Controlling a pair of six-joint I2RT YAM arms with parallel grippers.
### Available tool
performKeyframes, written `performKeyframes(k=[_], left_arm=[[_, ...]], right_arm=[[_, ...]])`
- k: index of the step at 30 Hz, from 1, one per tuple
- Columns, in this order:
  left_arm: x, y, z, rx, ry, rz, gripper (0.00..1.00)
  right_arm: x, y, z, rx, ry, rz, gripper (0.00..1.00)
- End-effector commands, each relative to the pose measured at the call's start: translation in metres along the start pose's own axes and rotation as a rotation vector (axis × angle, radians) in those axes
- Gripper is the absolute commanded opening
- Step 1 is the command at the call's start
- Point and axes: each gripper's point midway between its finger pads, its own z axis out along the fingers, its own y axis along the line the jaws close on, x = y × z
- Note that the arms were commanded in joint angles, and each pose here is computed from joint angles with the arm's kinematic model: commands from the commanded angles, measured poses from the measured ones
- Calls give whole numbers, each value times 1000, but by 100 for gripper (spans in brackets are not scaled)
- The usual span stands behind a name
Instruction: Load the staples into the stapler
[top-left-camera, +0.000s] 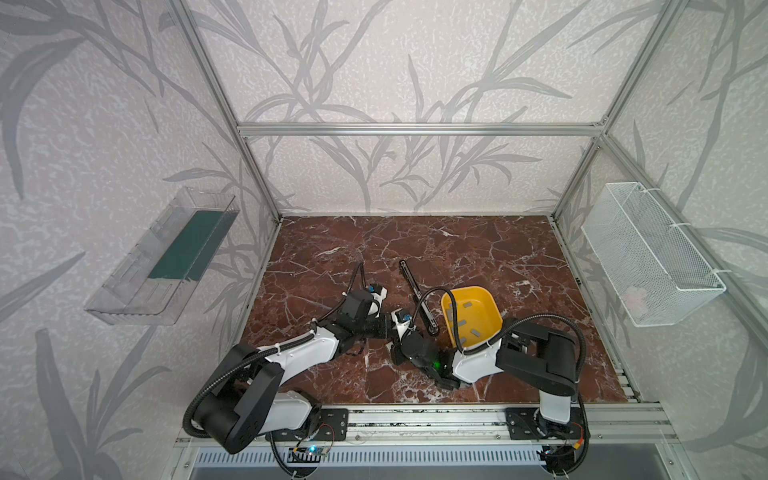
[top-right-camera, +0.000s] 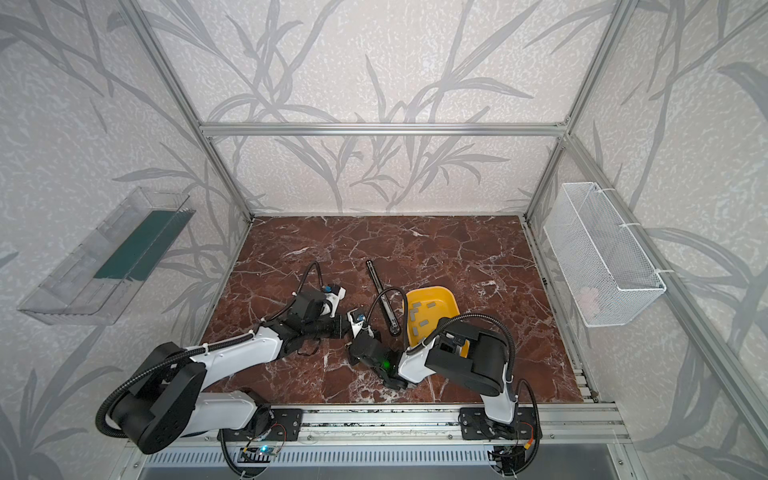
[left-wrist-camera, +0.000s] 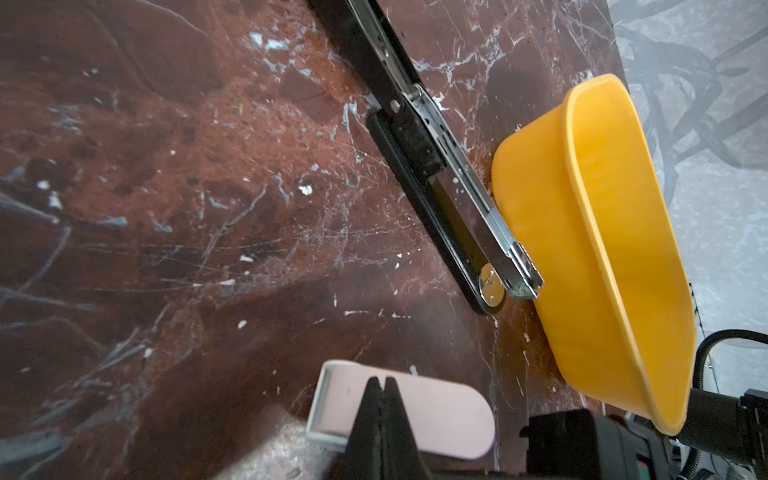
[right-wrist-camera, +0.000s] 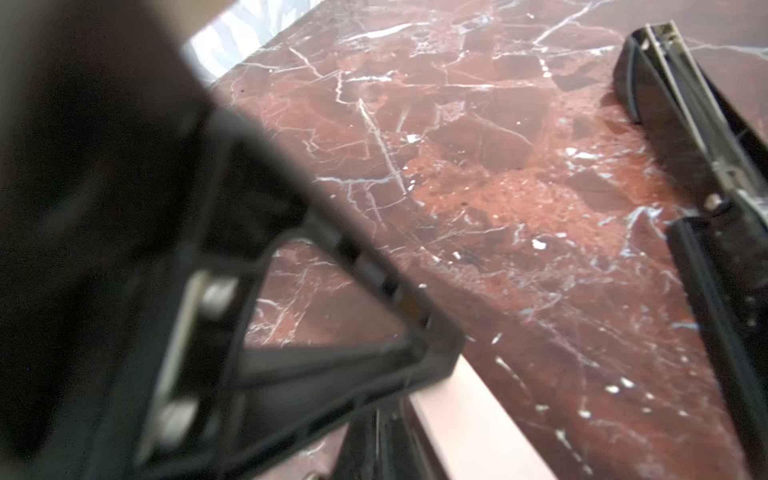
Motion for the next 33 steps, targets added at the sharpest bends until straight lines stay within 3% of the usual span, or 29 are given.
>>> performKeyframes(k=[1, 12, 21, 27, 33], left_arm=[[-5, -8, -1, 19, -4, 21, 5], [-7, -3, -5, -14, -21, 34, 5], [-10, -3, -10, -22, -40, 38, 6], [-9, -3, -10, -22, -40, 38, 6], [-9, -4, -10, -18, -38, 44, 6]], right_arm=[[47, -23, -4, 82, 194, -135, 9], [-6, 2, -11, 36, 104, -188, 12], [-69, 17, -55, -25, -8, -191, 23], [-70, 6, -72, -12, -14, -167, 27], [-54, -4, -61, 16, 20, -162, 28]])
